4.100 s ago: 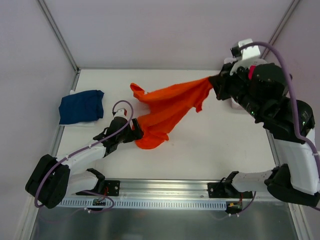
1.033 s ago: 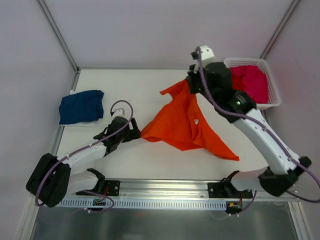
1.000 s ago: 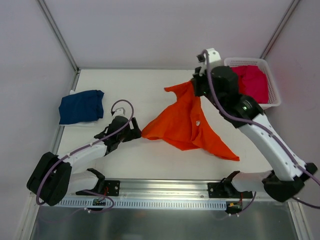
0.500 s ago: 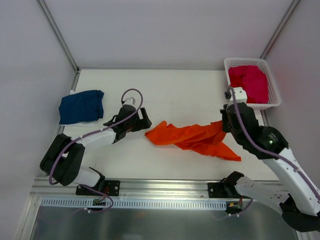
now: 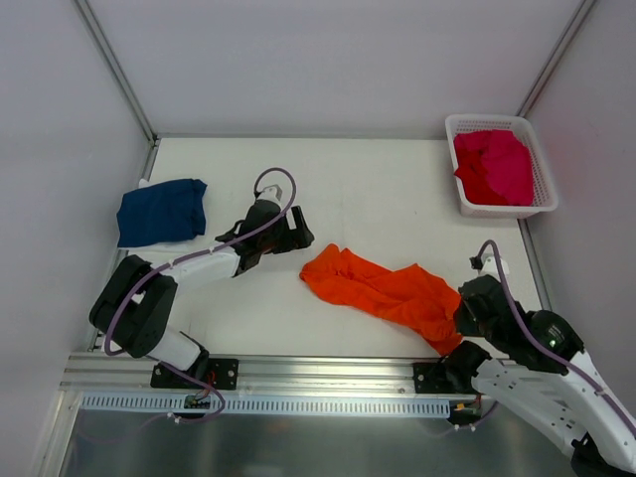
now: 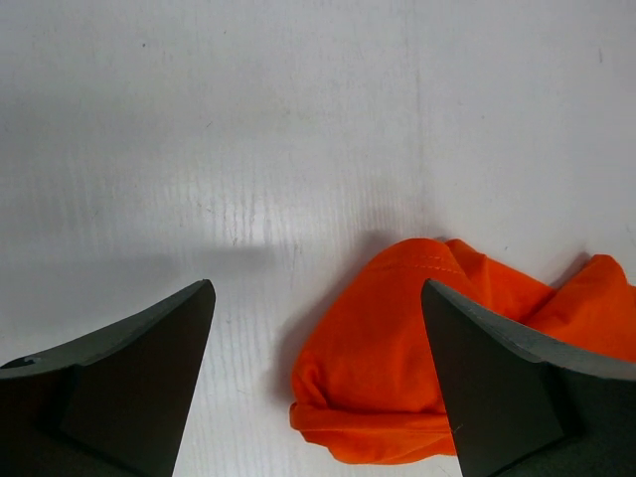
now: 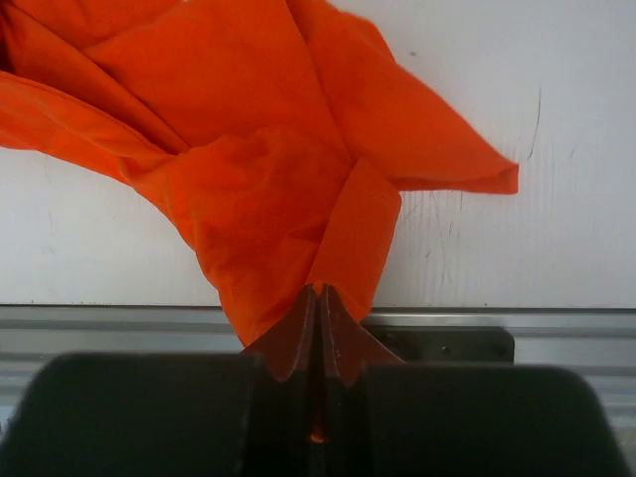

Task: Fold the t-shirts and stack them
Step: Flatten the tshirt out

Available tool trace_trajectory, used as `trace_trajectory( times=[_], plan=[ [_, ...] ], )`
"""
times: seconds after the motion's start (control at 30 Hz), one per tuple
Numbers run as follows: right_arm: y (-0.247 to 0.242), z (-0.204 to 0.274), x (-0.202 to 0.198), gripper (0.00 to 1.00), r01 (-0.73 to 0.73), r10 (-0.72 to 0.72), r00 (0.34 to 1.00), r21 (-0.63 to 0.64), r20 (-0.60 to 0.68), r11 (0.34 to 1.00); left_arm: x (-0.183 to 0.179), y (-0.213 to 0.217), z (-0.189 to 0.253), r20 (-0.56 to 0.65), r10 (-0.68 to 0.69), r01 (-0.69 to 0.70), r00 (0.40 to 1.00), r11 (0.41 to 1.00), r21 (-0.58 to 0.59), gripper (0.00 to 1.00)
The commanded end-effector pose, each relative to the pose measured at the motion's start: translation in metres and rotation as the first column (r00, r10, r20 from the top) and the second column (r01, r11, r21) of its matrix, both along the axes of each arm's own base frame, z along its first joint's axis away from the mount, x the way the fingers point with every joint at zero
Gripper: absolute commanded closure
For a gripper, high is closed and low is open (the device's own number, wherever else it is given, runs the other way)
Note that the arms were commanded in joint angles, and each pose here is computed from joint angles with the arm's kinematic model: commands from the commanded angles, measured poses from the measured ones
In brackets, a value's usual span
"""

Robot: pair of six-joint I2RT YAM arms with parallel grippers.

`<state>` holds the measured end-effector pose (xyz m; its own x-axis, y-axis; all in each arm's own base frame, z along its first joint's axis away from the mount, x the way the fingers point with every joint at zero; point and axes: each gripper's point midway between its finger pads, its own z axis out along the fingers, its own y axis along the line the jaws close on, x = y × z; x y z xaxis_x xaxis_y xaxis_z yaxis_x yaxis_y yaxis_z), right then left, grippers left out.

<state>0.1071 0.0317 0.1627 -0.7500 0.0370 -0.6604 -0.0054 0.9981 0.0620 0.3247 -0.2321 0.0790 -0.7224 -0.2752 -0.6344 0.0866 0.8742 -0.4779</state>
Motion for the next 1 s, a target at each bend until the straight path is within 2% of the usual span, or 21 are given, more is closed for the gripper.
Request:
trace_trajectory(
  times=[0.0,0.13,0.23,0.3,0.37,0.4,0.43,0.5,0.53,0.6,0.63,0.7,0.73,0.83,0.9,0.97],
  plan=[
    [-0.006,-0.018,-0.025,1.0,0.063,-0.057,0.996,0.084,-0.066,0.994,0.012,-0.013,0.021,0.05,-0.018,0.02,0.999,0.999,-0.028,0.14],
    [-0.011,-0.008,-0.02,1.0,0.075,-0.074,0.997,0.076,-0.024,0.994,0.02,-0.026,0.032,0.058,-0.035,0.038,0.998,0.998,-0.058,0.14],
    [-0.001,0.024,0.001,0.99,0.018,-0.023,0.997,0.067,0.072,0.998,0.02,-0.049,0.038,0.065,-0.098,0.103,0.993,0.991,-0.079,0.14],
    [0.001,0.082,0.023,1.0,-0.029,0.015,0.973,0.06,0.231,0.998,0.016,-0.062,0.039,0.07,-0.128,0.134,0.989,0.988,-0.078,0.14],
    [0.0,0.127,0.044,1.0,-0.004,0.003,0.95,0.004,0.311,1.0,0.014,-0.066,0.042,0.082,-0.132,0.138,0.988,0.988,-0.073,0.14],
    [0.0,0.172,0.048,0.99,-0.016,-0.004,0.917,0.048,0.399,0.999,0.013,-0.065,0.042,0.079,-0.128,0.134,0.989,0.988,-0.071,0.14],
    [0.0,0.191,0.055,0.99,-0.035,0.03,0.897,0.004,0.441,0.999,0.012,-0.063,0.039,0.076,-0.122,0.127,0.99,0.99,-0.069,0.15],
    [0.017,0.229,0.079,1.0,-0.046,0.04,0.855,-0.002,0.516,0.999,0.009,-0.06,0.039,0.074,-0.122,0.127,0.99,0.99,-0.068,0.14],
    [0.016,0.262,0.085,1.0,-0.051,0.052,0.811,-0.018,0.583,0.999,0.006,-0.058,0.037,0.069,-0.124,0.128,0.99,0.99,-0.062,0.15],
    [0.024,0.282,0.108,1.0,-0.017,0.067,0.795,-0.089,0.603,0.996,0.006,-0.051,0.04,0.086,-0.105,0.109,0.991,0.993,-0.042,0.14],
    [0.024,0.309,0.112,0.99,-0.006,0.05,0.756,-0.069,0.653,0.998,0.003,-0.048,0.036,0.078,-0.105,0.108,0.991,0.994,-0.032,0.15],
    [0.035,0.32,0.133,1.0,0.002,0.098,0.751,-0.15,0.653,0.989,0.0,-0.043,0.039,0.085,-0.097,0.1,0.992,0.995,-0.029,0.14],
    [0.034,0.339,0.134,1.0,0.01,0.083,0.726,-0.13,0.683,0.991,-0.002,-0.042,0.039,0.085,-0.096,0.099,0.992,0.995,-0.032,0.15],
    [0.039,0.351,0.153,0.99,0.032,0.091,0.721,-0.164,0.687,0.986,-0.014,-0.045,0.044,0.063,-0.109,0.115,0.992,0.989,-0.089,0.14],
    [0.041,0.35,0.168,1.0,0.051,0.099,0.728,-0.197,0.678,0.979,-0.031,-0.055,0.044,0.017,-0.152,0.152,0.988,0.975,-0.161,0.15],
    [0.038,0.354,0.18,0.99,0.073,0.087,0.721,-0.2,0.687,0.977,-0.049,-0.07,0.053,0.022,-0.19,0.19,0.982,0.96,-0.206,0.15]
  ],
)
